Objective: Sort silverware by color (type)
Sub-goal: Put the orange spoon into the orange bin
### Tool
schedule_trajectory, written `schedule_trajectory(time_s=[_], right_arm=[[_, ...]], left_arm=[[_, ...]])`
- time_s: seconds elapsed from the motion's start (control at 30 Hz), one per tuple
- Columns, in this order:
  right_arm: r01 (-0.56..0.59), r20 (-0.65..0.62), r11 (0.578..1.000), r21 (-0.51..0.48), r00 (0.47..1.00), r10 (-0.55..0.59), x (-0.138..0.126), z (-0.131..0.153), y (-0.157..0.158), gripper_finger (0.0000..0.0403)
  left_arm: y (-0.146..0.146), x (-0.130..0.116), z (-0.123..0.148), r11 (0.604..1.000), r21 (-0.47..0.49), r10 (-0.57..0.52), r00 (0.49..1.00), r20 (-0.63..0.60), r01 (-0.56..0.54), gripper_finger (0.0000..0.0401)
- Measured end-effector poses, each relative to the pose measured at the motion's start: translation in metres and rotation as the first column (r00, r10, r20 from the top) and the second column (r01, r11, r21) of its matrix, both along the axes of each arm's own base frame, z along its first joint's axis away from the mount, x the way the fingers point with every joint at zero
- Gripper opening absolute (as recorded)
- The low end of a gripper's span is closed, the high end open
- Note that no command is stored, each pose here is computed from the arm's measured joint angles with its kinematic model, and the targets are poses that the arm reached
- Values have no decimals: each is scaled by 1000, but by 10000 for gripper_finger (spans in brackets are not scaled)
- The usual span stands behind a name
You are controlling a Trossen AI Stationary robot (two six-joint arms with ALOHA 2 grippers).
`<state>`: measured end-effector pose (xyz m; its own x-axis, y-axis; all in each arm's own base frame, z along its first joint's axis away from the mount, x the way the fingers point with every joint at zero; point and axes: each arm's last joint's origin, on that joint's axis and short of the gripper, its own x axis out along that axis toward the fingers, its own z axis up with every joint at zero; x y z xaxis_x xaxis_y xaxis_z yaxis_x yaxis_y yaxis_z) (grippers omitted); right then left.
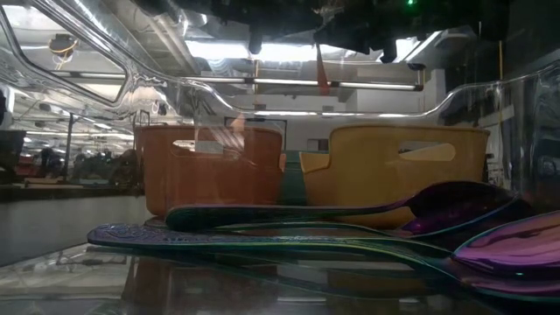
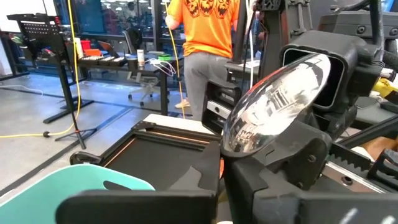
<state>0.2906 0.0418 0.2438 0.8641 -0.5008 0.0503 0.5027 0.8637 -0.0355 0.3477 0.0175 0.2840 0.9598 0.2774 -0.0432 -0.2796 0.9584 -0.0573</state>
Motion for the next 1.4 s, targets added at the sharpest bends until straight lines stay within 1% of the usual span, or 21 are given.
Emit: schedule_trajectory(time_s=[0.6, 0.73, 1.07, 1.4], right_arm=[[0, -1, 1000, 1, 1000, 0, 0, 0, 0, 4], [0, -1, 1000, 1, 1000, 0, 0, 0, 0, 22], [0, -2, 1000, 0, 1000, 0, 0, 0, 0, 90], [0, -2, 1000, 0, 1000, 0, 0, 0, 0, 114]], left_arm=[[0, 0, 0, 1000, 1, 2, 1000, 0, -2, 1], [1, 0, 0, 1000, 2, 5, 1000, -1, -5, 1], [1, 0, 0, 1000, 2, 6, 1000, 0, -6, 0], [0, 0, 0, 1000, 2, 5, 1000, -6, -5, 0]])
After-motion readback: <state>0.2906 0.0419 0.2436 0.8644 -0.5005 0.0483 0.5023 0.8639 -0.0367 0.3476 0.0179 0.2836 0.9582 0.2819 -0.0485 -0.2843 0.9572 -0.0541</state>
